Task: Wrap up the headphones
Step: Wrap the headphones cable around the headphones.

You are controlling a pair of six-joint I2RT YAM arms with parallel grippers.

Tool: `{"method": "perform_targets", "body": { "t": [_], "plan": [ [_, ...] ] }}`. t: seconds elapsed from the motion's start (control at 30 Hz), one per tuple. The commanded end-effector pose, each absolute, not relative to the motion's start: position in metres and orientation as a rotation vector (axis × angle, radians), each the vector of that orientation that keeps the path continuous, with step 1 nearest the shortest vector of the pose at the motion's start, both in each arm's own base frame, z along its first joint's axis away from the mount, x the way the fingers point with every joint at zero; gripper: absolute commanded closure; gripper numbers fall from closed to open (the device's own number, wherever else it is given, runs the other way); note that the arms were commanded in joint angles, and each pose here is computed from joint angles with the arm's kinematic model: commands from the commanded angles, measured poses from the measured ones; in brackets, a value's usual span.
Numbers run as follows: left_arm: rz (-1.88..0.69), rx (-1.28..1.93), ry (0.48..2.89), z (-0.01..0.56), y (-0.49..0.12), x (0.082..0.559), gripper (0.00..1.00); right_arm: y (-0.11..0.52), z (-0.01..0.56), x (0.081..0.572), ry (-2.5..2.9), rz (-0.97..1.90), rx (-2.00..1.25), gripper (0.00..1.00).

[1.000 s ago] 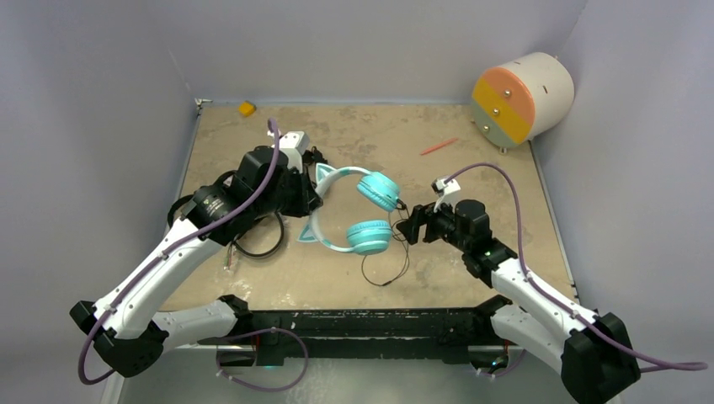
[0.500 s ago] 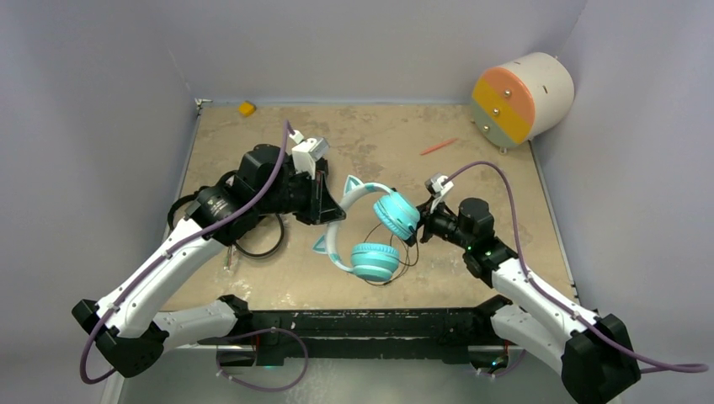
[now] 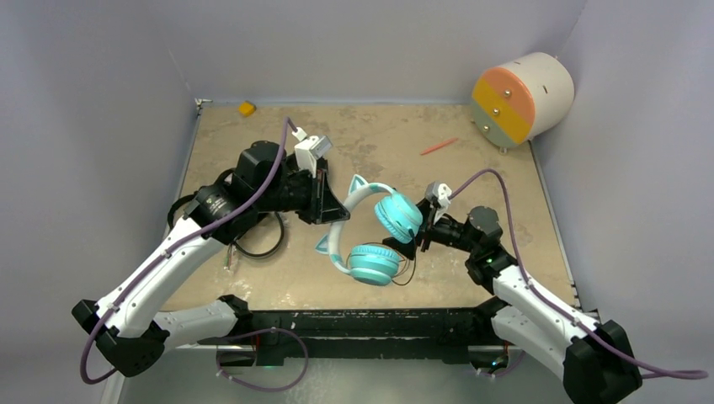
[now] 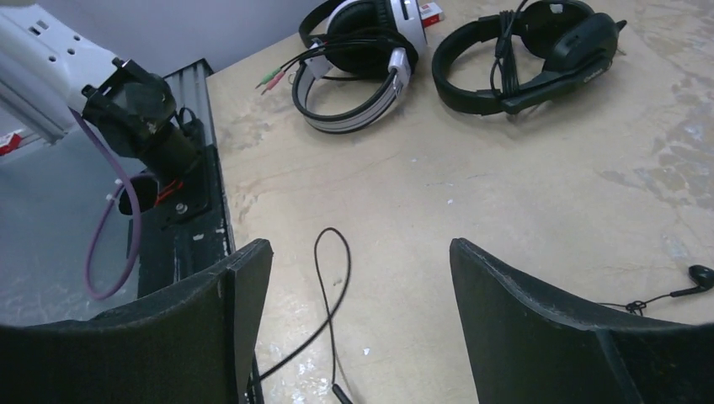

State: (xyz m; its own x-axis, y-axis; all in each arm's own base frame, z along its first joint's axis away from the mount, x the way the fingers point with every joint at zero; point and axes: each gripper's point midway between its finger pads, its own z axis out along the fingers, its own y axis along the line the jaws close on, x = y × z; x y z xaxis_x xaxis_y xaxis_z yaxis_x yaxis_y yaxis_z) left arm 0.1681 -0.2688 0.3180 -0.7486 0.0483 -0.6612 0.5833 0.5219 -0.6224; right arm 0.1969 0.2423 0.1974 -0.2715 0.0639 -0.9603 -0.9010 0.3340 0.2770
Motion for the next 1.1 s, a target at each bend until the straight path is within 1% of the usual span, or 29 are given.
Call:
{"method": "perform_targets", "body": {
  "t": [0.0, 0.07, 0.2, 0.33, 0.43, 0.63, 0.83, 1.07],
  "plan": [
    [-1.179, 0.413, 2.08, 0.359, -0.264, 0.188, 1.0, 0.238, 0.207, 0.197, 1.474, 1.098, -0.782, 0.2],
    [-1.151, 0.377, 2.079, 0.363, -0.259, 0.199, 1.0, 0.224, 0.197, 0.217, 1.563, 0.982, -0.648, 0.19],
    [-1.138, 0.339, 2.06, 0.372, -0.245, 0.22, 1.0, 0.197, 0.181, 0.231, 1.643, 0.834, -0.471, 0.17],
    [-1.21, 0.314, 2.051, 0.374, -0.231, 0.24, 1.0, 0.189, 0.189, 0.223, 1.547, 0.834, -0.436, 0.13],
    [-1.228, 0.292, 2.034, 0.378, -0.222, 0.249, 1.0, 0.179, 0.187, 0.227, 1.544, 0.789, -0.375, 0.1],
    [-1.25, 0.284, 2.012, 0.384, -0.217, 0.254, 1.0, 0.17, 0.19, 0.235, 1.533, 0.738, -0.316, 0.07],
    [-1.292, 0.314, 2.02, 0.382, -0.219, 0.247, 1.0, 0.203, 0.203, 0.211, 1.439, 0.884, -0.578, 0.07],
    [-1.307, 0.325, 2.016, 0.385, -0.22, 0.244, 1.0, 0.236, 0.225, 0.204, 1.345, 1.013, -0.811, 0.07]
  ]
}}
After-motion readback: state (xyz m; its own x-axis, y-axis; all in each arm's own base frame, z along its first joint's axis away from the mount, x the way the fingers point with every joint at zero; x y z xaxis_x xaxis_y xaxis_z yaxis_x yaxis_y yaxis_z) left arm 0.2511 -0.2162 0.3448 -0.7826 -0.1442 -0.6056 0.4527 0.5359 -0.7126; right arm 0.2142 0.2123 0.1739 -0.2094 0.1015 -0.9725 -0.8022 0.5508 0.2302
